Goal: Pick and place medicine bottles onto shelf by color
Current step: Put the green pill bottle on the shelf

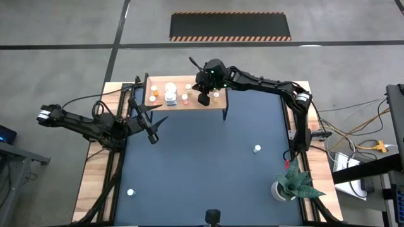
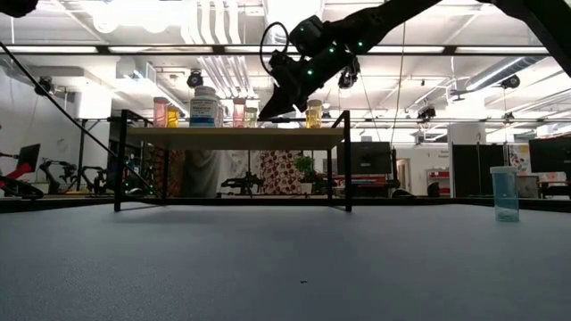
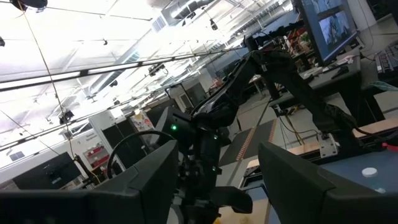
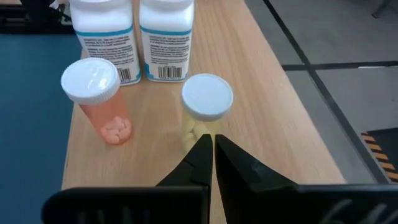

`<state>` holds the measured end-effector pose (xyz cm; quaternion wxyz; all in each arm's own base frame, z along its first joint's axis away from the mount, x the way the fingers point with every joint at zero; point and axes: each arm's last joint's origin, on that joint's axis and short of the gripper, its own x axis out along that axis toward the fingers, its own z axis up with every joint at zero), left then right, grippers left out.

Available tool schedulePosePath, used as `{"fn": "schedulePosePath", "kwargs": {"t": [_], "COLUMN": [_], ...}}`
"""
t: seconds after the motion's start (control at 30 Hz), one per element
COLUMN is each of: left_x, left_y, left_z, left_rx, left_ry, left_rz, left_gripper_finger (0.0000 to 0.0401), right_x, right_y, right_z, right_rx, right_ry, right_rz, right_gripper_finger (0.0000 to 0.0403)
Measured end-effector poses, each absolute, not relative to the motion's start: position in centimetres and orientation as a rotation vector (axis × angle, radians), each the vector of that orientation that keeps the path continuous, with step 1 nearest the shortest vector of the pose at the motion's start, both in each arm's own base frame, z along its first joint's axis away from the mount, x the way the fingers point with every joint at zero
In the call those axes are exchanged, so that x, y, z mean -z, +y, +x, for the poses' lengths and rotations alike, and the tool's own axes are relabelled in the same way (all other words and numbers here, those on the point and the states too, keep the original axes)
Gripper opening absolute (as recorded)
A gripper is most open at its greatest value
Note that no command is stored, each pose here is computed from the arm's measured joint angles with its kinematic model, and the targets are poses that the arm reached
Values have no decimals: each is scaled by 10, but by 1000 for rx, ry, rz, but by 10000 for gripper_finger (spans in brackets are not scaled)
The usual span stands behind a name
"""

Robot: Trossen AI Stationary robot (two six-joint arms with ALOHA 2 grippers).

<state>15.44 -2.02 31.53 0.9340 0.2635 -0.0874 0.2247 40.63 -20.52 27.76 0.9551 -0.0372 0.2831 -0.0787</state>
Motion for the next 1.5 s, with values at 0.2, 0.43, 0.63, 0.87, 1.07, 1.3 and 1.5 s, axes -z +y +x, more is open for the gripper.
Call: {"fn": "schedulePosePath", "kwargs": {"t": [0.2, 0.43, 0.63, 0.87, 1.07, 1.3, 1.5], "left_x": [-315, -315, -315, -315, -315, -314, -314], "left_y": [-20, -20, -20, -20, -20, -21, -21], "left_z": [154, 155, 155, 155, 156, 156, 156], "left_rx": [-460, -459, -461, -460, -460, -459, -459], "left_ry": [-179, -178, -175, -173, -172, -169, -169], "left_rz": [539, 540, 556, 557, 558, 559, 559], "left_gripper_finger": [206, 206, 206, 206, 206, 206, 206], "right_x": [-270, -269, -271, -270, -270, -273, -274], "right_y": [-206, -207, -207, -207, -207, -207, -208], "right_z": [413, 415, 417, 417, 417, 417, 418], "right_rx": [159, 162, 167, 168, 167, 167, 169], "right_ry": [554, 550, 515, 515, 516, 501, 486], "right_rz": [-85, -79, -89, -87, -89, -98, -104], "right_gripper_finger": [9, 9, 9, 9, 9, 9, 9]}}
